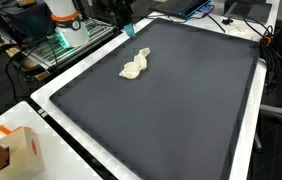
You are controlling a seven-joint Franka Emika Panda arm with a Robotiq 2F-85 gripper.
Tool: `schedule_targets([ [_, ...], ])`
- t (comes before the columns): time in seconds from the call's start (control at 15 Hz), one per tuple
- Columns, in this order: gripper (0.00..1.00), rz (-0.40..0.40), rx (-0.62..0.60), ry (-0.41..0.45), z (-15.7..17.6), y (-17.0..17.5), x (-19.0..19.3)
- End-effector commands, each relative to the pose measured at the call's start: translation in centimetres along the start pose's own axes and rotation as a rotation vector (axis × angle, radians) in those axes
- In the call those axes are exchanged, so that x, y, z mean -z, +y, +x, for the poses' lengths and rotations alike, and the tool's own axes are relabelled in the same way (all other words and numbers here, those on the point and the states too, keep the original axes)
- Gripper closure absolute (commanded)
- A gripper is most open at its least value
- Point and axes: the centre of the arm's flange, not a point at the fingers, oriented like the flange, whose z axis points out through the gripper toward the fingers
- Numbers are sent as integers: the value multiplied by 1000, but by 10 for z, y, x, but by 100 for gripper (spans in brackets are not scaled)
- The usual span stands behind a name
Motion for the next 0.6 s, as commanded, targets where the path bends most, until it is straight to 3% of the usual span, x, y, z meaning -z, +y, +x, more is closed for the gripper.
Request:
schedule_targets([
  [0.0, 75, 38, 178, -88, 31, 13, -20],
  [0.53, 75, 227, 542, -225, 59, 42, -48],
])
